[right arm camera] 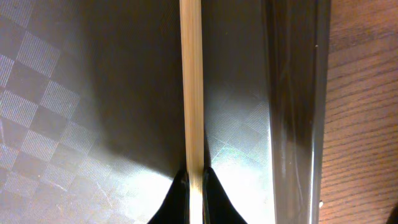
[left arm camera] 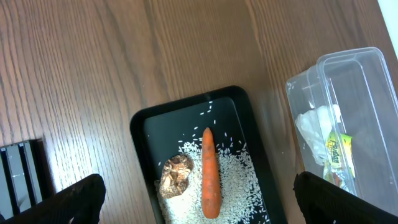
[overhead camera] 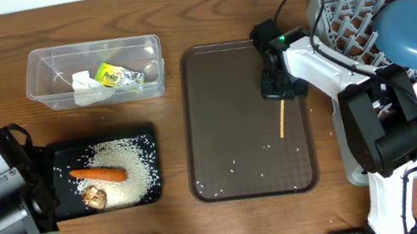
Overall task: Sort waste into correct bins and load items into the dishwasher rack
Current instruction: 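Lift the second chopstick with the right gripper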
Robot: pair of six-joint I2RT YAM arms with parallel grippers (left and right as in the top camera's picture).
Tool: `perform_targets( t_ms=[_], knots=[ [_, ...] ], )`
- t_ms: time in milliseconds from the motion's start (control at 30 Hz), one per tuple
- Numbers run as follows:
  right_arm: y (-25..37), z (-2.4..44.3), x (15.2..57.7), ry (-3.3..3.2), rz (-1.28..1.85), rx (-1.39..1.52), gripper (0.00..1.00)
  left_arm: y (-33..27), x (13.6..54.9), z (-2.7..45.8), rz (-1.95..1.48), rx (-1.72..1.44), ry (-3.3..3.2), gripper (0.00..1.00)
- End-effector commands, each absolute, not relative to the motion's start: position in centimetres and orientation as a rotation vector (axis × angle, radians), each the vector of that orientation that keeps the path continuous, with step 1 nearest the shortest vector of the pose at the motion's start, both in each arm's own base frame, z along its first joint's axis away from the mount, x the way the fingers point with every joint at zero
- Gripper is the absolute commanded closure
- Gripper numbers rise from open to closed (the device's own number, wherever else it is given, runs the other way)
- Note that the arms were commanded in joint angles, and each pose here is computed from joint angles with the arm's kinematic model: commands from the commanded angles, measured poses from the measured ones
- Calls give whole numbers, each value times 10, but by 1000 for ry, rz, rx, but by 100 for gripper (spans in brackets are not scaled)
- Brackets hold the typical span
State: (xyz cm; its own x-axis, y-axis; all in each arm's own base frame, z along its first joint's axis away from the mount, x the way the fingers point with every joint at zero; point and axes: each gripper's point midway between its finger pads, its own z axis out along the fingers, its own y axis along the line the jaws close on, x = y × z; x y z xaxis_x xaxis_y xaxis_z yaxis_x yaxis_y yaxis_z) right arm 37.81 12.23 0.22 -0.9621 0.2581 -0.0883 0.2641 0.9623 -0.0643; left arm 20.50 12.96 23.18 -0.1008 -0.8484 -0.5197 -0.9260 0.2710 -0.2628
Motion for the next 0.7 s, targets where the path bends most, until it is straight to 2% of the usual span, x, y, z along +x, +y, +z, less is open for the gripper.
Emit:
perform_targets(
  t_ms=[0,200,467,667],
  knots=[
    [121,-13,371,3063,-167,405,99,134,202,232,202,-1597,1955,2],
    [127,25,384,2986,-88,262,99,134,202,232,202,-1597,1955,2],
    [127,130,400,2742,62,64,99,134,202,232,202,-1597,1955,2],
    [84,199,401,2574,39,-8,99,134,202,232,202,-1597,1955,2]
  ],
)
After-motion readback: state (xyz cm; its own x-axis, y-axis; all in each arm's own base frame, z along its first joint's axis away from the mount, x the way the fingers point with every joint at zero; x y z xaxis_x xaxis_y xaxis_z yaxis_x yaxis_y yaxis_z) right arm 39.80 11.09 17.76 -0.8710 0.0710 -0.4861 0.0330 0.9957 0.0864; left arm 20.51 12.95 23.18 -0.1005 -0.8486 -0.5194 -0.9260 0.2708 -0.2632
